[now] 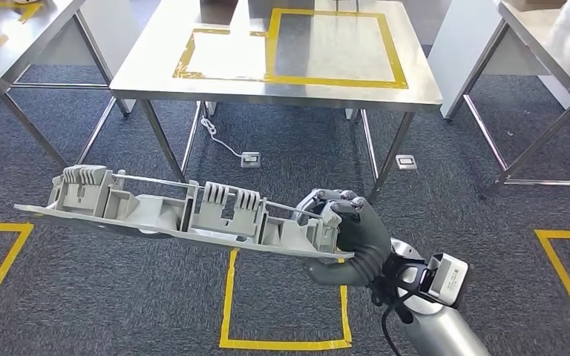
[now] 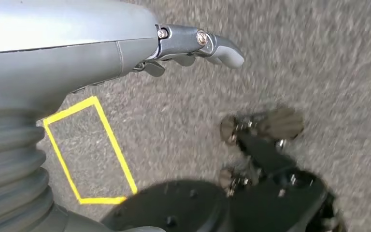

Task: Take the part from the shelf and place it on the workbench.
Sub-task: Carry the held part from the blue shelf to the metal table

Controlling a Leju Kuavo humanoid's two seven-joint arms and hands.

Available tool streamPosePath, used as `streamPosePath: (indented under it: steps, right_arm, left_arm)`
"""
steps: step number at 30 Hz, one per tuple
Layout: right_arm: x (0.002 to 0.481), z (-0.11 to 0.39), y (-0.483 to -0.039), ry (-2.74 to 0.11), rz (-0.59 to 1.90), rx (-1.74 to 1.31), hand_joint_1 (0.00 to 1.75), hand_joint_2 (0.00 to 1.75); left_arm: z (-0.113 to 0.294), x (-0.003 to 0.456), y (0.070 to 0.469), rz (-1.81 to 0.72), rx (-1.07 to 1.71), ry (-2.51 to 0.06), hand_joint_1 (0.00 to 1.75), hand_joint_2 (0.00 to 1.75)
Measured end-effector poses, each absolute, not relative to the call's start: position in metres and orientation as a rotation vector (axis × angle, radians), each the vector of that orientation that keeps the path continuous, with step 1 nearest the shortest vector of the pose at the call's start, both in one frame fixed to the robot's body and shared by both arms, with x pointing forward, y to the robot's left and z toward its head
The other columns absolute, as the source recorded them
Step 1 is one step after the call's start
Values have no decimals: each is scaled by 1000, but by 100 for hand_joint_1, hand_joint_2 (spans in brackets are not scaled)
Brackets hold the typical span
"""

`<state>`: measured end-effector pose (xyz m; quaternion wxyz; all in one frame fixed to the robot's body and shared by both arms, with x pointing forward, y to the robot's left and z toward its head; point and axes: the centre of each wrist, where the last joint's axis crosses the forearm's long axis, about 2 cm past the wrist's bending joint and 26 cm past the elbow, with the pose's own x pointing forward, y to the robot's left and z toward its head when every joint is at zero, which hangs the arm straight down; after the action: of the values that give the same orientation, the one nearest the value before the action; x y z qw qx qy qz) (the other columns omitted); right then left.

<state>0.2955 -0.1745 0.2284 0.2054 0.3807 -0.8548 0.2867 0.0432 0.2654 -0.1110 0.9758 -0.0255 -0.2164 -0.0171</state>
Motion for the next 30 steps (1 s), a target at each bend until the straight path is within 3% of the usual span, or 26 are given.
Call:
streamPosePath:
  steps: [30]
  right_arm:
    - [292,239,-170,-2423,781,1095,175,175]
  left_arm:
    - [-111,43,277,-55,-36,-444,0,175]
